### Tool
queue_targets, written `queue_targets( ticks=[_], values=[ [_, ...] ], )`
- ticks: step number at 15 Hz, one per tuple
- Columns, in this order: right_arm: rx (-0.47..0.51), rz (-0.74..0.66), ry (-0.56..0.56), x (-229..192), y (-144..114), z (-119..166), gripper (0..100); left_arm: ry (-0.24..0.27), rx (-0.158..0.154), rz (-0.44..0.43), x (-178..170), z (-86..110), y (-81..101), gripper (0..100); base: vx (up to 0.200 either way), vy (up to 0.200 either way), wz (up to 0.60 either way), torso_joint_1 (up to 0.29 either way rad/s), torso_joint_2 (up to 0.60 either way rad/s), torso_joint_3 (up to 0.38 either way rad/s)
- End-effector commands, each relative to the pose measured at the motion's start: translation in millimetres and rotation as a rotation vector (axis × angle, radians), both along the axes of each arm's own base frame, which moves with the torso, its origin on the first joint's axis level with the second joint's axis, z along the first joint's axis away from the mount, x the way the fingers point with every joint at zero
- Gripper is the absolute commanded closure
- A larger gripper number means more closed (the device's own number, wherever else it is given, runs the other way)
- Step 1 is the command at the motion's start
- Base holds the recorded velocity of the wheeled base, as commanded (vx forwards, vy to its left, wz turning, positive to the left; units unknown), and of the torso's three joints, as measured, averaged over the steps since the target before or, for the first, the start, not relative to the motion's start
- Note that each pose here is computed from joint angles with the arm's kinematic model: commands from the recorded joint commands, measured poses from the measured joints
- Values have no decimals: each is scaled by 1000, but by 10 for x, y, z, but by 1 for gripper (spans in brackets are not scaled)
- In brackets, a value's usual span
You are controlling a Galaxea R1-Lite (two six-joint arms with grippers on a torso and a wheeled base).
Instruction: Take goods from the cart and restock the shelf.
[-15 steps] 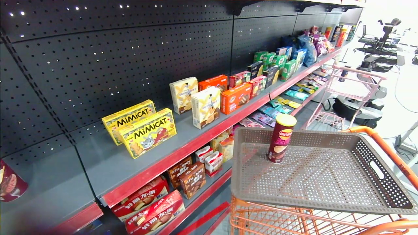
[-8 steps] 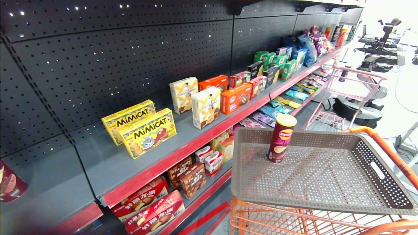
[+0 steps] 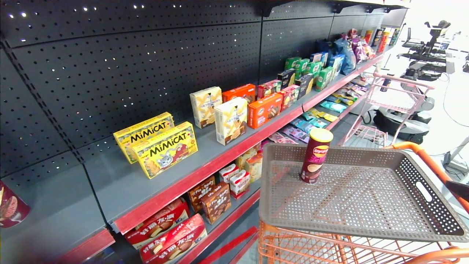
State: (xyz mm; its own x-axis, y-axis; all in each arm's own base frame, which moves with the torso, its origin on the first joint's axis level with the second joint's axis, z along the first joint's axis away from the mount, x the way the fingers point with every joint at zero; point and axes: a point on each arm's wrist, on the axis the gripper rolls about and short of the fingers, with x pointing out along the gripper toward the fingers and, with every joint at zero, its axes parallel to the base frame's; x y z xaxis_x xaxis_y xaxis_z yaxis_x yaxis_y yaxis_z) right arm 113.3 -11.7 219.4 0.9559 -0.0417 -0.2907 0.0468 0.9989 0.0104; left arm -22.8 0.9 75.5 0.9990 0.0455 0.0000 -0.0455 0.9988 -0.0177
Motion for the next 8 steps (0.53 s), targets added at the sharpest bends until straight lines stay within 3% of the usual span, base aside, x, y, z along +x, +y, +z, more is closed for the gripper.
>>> queue_targets(
  ticks=[1,3,5,8],
  values=[
    [-49,103,115,442,77,-370,0,0,-1,0,0,0,0,0,0,0,0,0,0,0],
    [-198,154,146,666,60,-617,0,0,-1,0,0,0,0,0,0,0,0,0,0,0],
    [-231,184,144,840,84,-688,0,0,-1,0,0,0,0,0,0,0,0,0,0,0],
    [-221,230,228,1012,162,-929,0,0,-1,0,0,0,0,0,0,0,0,0,0,0]
  ],
)
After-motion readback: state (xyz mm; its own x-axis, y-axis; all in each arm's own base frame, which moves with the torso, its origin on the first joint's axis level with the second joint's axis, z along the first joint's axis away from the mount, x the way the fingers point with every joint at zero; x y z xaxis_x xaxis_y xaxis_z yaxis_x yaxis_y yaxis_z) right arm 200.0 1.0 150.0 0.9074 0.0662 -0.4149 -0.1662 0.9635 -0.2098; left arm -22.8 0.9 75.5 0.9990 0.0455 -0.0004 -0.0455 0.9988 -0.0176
